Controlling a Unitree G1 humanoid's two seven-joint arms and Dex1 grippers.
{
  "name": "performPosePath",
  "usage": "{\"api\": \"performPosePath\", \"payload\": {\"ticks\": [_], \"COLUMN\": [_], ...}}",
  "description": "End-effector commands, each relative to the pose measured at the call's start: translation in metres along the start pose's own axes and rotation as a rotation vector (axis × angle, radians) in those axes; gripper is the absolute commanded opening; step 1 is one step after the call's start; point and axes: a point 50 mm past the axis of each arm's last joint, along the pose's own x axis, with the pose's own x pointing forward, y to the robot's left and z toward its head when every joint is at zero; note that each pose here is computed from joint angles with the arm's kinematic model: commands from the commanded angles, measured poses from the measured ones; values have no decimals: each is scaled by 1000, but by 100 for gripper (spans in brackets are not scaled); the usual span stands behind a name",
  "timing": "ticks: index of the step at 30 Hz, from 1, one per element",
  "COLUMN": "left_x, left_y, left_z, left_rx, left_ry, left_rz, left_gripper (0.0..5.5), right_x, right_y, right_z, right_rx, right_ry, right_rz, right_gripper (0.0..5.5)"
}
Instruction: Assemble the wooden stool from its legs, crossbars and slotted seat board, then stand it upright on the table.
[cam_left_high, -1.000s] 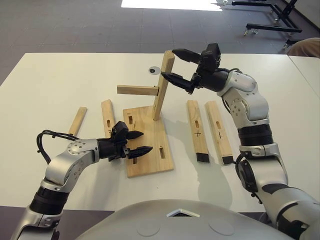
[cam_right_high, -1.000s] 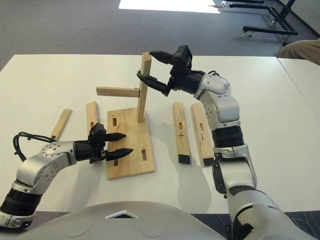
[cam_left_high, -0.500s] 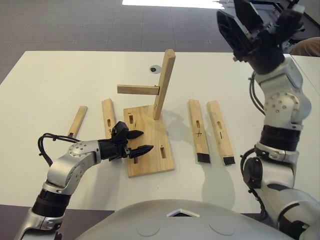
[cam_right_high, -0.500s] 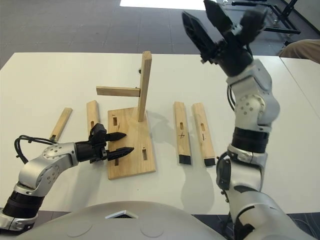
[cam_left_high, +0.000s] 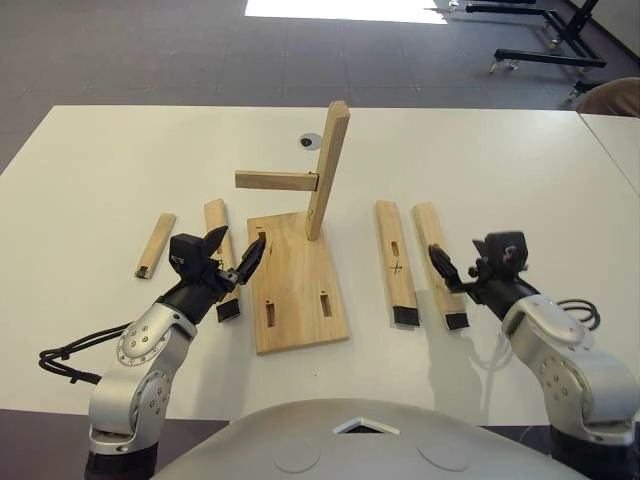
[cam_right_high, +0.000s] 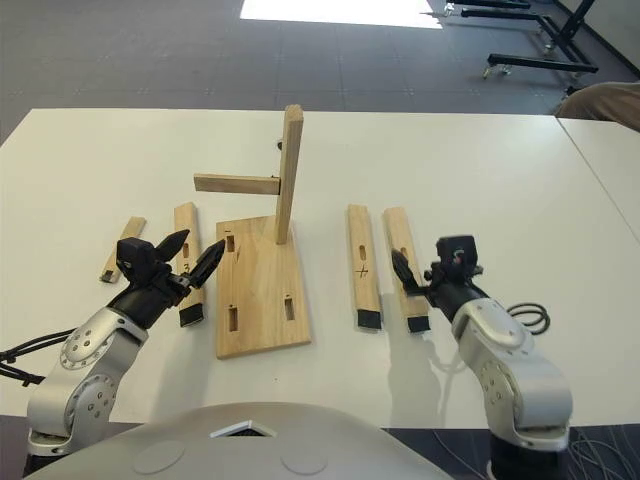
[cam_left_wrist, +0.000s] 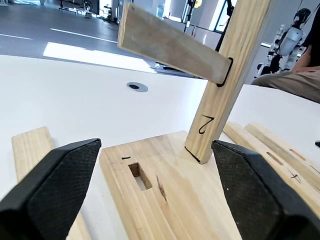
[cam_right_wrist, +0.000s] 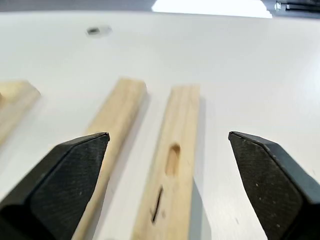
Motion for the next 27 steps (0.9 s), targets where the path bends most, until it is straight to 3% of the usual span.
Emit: {"api": "performPosePath", "payload": {"ticks": [1, 8, 13, 27], "left_x": [2, 6, 8, 17], "left_y": [-2, -2, -2, 4], "left_z": [4, 7, 5, 3], "left_rx": [17, 24, 26, 41], "left_ry": [-15, -22, -18, -13], "left_rz": [25, 33, 29, 17], "left_gripper": [406, 406, 406, 406], "right_x": [-10, 0, 6, 12], "right_y": [-1, -2, -2, 3], "right_z": [-15, -37, -35, -30], "right_rx": [1, -11, -38, -11], "right_ry": [94, 258, 270, 206], "right_rz": [-13, -4, 6, 36], "right_gripper": [440, 440, 440, 180]}}
